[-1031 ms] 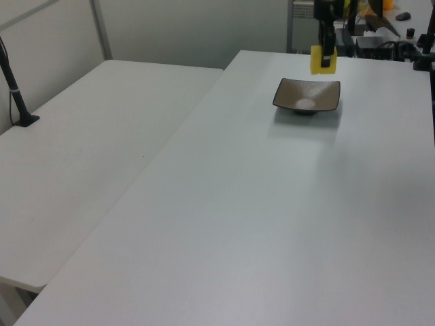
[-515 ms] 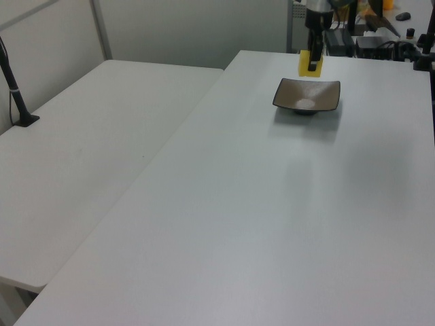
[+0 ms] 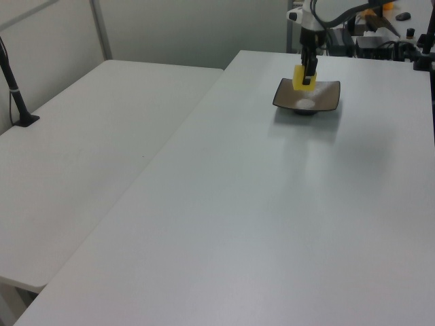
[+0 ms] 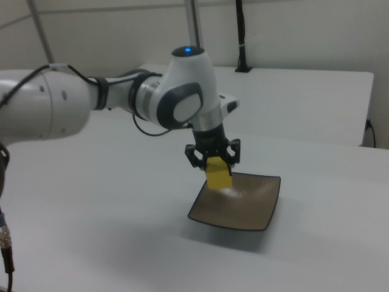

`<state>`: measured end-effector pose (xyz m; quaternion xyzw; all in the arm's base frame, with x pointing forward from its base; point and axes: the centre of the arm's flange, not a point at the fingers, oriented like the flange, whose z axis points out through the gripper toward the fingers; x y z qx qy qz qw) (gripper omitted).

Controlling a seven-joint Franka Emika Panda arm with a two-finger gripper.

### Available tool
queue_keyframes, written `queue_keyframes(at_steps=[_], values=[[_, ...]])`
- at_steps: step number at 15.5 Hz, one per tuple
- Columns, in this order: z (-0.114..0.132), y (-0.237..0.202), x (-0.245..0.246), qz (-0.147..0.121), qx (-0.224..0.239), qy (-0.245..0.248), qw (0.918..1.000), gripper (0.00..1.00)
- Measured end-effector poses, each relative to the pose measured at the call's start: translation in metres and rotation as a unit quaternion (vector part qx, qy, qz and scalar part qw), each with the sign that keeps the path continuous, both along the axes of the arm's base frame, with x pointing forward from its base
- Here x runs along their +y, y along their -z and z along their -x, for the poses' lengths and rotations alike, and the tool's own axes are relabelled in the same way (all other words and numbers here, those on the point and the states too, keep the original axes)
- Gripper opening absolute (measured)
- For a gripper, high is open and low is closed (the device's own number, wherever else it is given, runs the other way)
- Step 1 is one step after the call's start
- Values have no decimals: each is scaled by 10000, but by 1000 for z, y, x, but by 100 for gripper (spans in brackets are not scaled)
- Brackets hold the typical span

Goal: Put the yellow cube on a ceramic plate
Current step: 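Lower the cube onto the plate center and open the gripper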

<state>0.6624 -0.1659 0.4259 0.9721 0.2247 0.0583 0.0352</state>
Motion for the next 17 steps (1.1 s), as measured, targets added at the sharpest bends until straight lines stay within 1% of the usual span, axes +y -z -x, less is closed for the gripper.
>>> queue_keyframes(at_steps=[4, 8, 12, 13, 14, 15, 16, 17], values=[[-6, 28, -15, 7, -47, 73, 10000, 59], [-9, 52, -17, -17, 54, 80, 10000, 59], [-12, 68, -24, 16, -8, 123, 9999, 59], [-12, 71, -26, 19, 2, 136, 9999, 61], [-12, 72, -28, 10, 6, 166, 9999, 65], [-11, 72, -30, -17, -2, 208, 9998, 65], [-11, 72, -32, -31, -11, 237, 9997, 70], [-11, 71, -33, -34, -19, 247, 9997, 77]])
